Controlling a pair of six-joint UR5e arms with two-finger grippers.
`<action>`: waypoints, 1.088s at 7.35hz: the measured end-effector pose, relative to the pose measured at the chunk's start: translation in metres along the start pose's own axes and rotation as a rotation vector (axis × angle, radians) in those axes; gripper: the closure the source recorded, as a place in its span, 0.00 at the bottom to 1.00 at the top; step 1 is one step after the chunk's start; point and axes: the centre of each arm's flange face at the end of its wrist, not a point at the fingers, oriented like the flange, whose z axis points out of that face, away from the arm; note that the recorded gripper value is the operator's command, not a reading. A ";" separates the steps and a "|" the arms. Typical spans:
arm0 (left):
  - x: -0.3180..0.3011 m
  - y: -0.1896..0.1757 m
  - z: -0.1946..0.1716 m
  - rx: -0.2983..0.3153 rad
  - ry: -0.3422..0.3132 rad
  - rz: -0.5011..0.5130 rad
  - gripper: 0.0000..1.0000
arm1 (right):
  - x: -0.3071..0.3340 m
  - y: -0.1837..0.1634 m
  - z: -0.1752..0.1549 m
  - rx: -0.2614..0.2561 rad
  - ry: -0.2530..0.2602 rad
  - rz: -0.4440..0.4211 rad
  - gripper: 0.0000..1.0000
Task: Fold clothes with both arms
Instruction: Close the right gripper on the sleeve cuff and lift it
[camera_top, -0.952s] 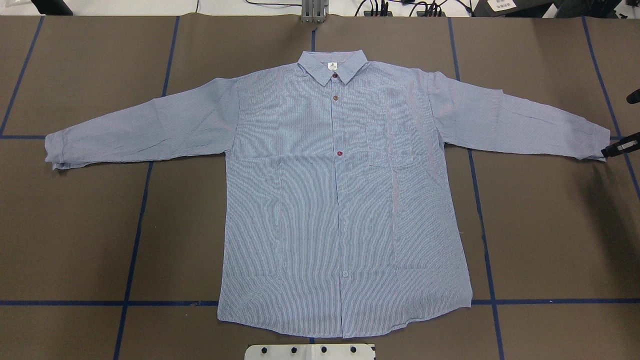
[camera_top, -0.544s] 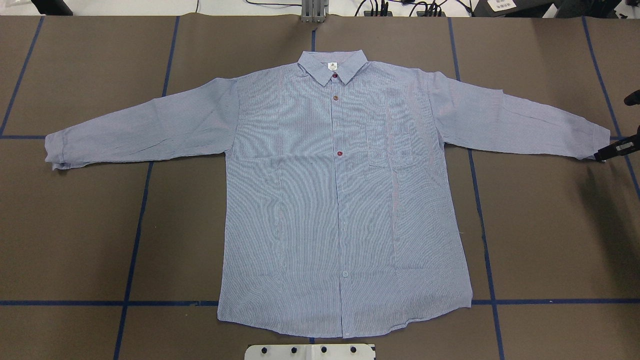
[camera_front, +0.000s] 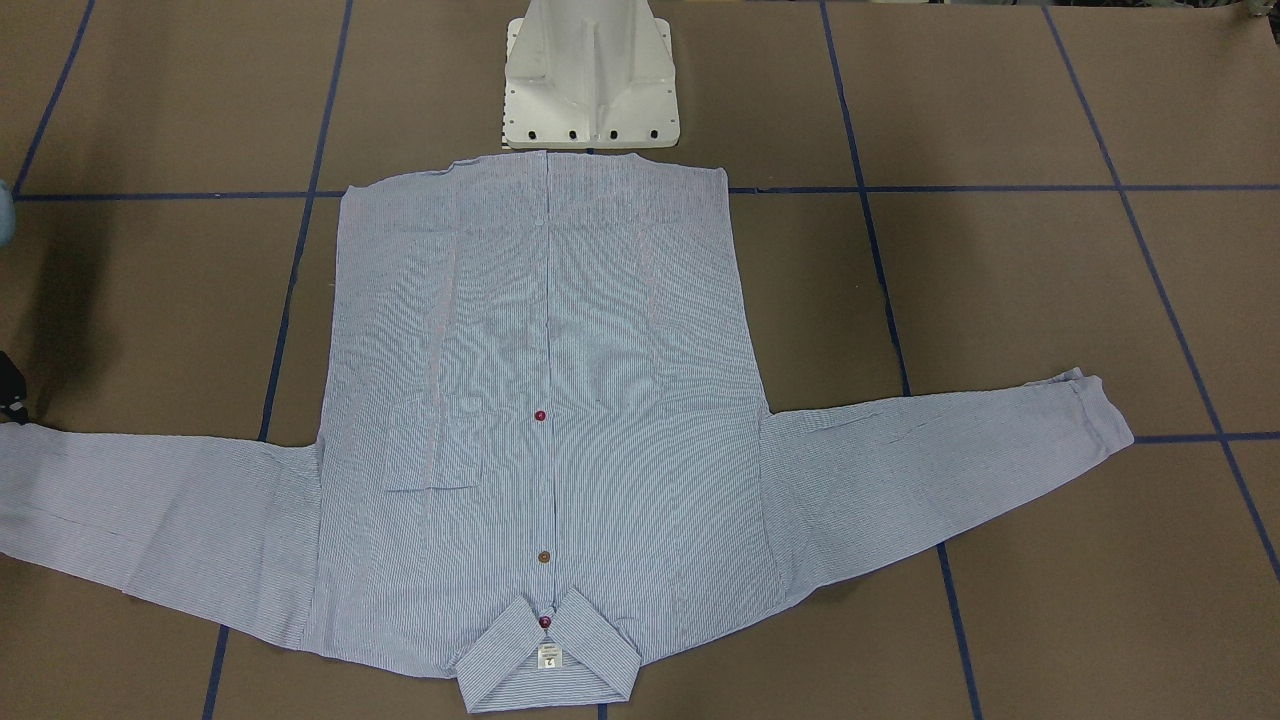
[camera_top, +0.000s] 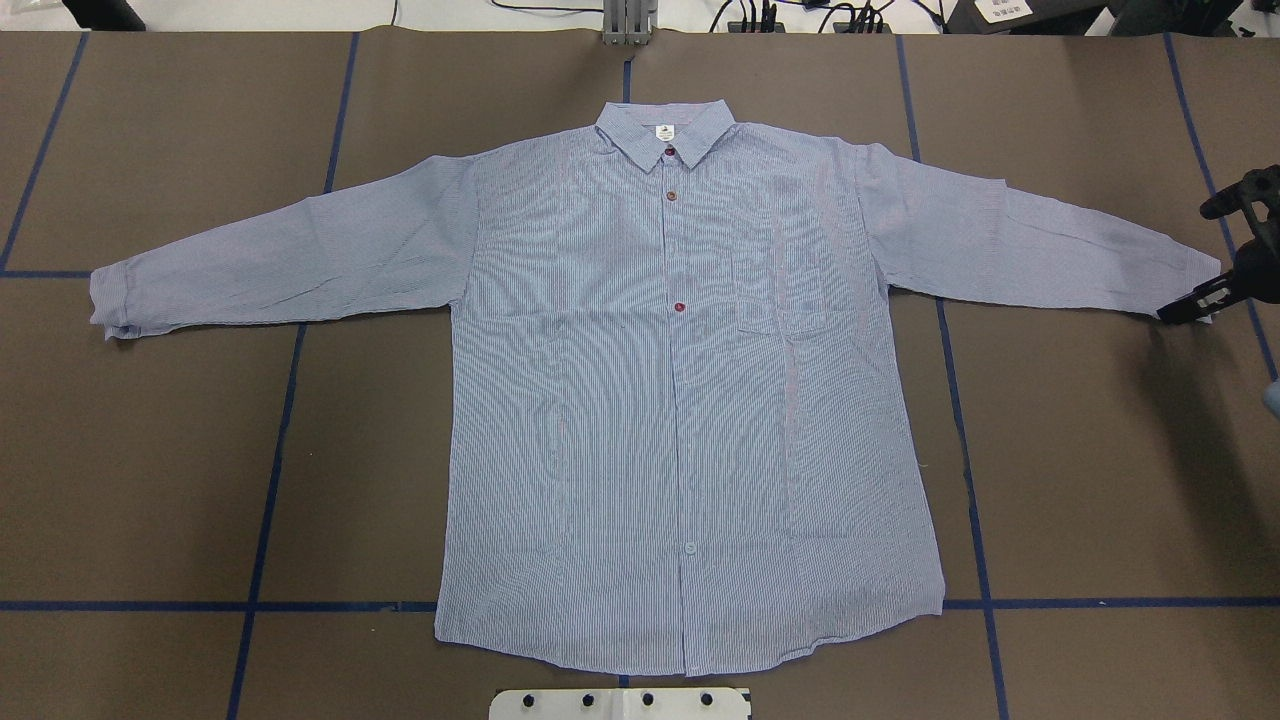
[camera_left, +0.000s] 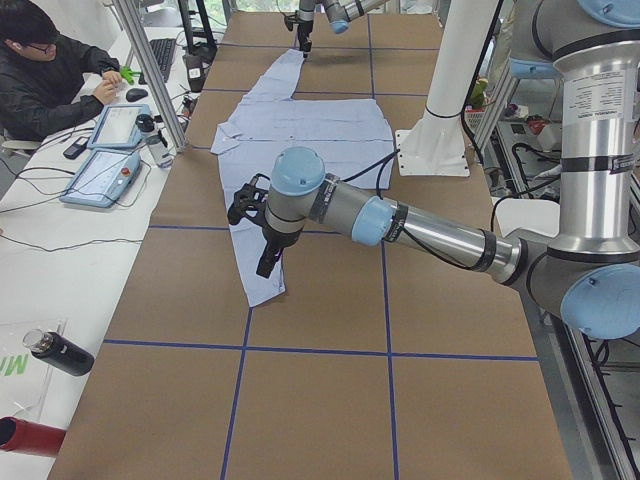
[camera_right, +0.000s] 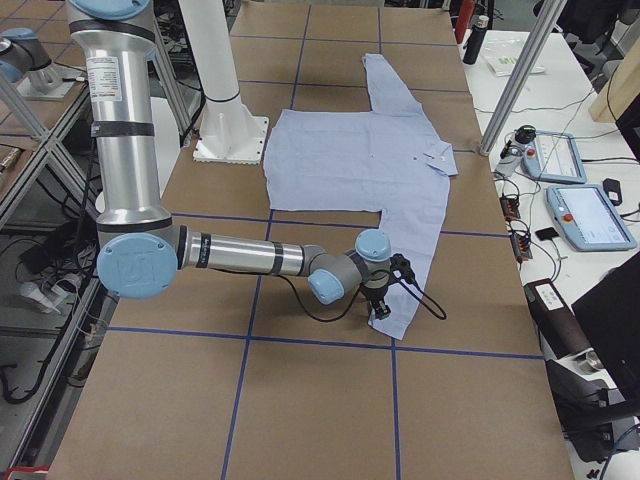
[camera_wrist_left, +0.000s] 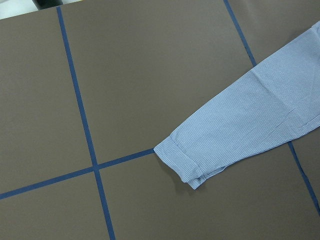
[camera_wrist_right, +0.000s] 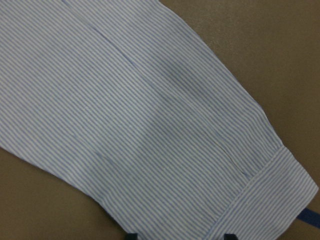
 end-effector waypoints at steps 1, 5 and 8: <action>0.000 0.000 0.000 0.000 0.000 -0.001 0.00 | 0.001 0.001 0.001 -0.002 0.003 -0.052 0.37; -0.001 0.000 0.001 -0.001 0.000 -0.001 0.00 | 0.008 0.011 0.004 -0.015 0.027 -0.205 0.47; -0.001 0.000 0.001 -0.002 0.000 0.000 0.00 | 0.009 0.009 0.005 -0.018 0.042 -0.266 0.57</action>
